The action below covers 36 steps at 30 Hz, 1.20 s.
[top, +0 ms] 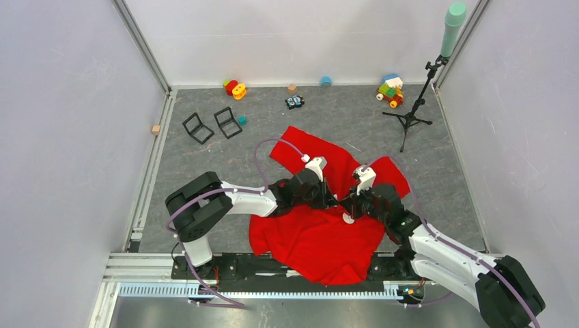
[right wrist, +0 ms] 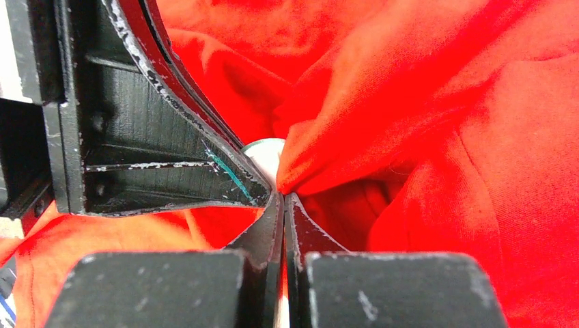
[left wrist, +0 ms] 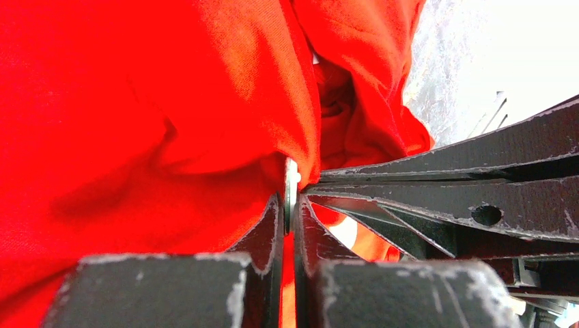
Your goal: Pin the brooch onto the clothing
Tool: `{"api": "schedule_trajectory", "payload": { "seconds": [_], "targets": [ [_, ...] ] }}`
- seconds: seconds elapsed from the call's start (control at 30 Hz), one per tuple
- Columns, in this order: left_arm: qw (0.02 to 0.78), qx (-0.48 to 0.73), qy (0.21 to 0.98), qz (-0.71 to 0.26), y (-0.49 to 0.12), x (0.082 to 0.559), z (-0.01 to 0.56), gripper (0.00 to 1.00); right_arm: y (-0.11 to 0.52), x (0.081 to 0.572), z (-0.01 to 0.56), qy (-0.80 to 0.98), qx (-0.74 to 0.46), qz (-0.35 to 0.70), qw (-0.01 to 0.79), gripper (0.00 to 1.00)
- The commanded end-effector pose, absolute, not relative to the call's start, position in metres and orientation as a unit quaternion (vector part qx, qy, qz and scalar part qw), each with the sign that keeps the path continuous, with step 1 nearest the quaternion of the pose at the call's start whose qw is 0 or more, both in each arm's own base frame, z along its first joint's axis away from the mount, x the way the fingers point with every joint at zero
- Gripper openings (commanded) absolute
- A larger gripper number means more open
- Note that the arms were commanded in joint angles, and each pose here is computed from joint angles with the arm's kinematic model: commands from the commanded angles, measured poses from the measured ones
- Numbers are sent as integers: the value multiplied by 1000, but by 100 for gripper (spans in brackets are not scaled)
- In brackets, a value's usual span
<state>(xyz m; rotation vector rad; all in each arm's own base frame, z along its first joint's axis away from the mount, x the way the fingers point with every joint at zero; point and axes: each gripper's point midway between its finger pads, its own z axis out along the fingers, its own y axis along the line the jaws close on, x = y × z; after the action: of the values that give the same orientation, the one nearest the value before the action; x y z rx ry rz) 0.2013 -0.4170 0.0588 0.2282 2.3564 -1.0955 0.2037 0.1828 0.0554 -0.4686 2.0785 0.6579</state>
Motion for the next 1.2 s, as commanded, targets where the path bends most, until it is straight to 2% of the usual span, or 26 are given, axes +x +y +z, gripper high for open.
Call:
{"api": "schedule_trajectory", "payload": {
  "seconds": [0.0, 0.1, 0.23, 0.33, 0.43, 0.57, 0.87, 1.17],
  "targets": [
    [288, 90, 816, -493, -442, 201, 117, 2, 183, 200, 51, 837, -188, 273, 436, 0],
    [286, 94, 815, -496, -443, 200, 118, 2, 184, 201, 58, 833, -190, 273, 442, 9],
    [286, 87, 818, -492, -439, 201, 117, 2, 182, 205, 78, 825, -198, 266, 458, 26],
    [284, 83, 820, -490, -438, 202, 116, 2, 172, 209, 91, 824, -187, 243, 477, 33],
    [286, 78, 821, -489, -436, 202, 117, 2, 164, 210, 104, 817, -181, 230, 497, 47],
    [291, 74, 817, -493, -433, 202, 122, 2, 161, 209, 118, 803, -178, 233, 519, 57],
    [286, 75, 816, -497, -432, 198, 122, 2, 157, 209, 125, 784, -160, 241, 549, 60],
    [285, 74, 811, -506, -436, 199, 127, 2, 170, 198, 103, 789, -191, 271, 518, 55]
  ]
}}
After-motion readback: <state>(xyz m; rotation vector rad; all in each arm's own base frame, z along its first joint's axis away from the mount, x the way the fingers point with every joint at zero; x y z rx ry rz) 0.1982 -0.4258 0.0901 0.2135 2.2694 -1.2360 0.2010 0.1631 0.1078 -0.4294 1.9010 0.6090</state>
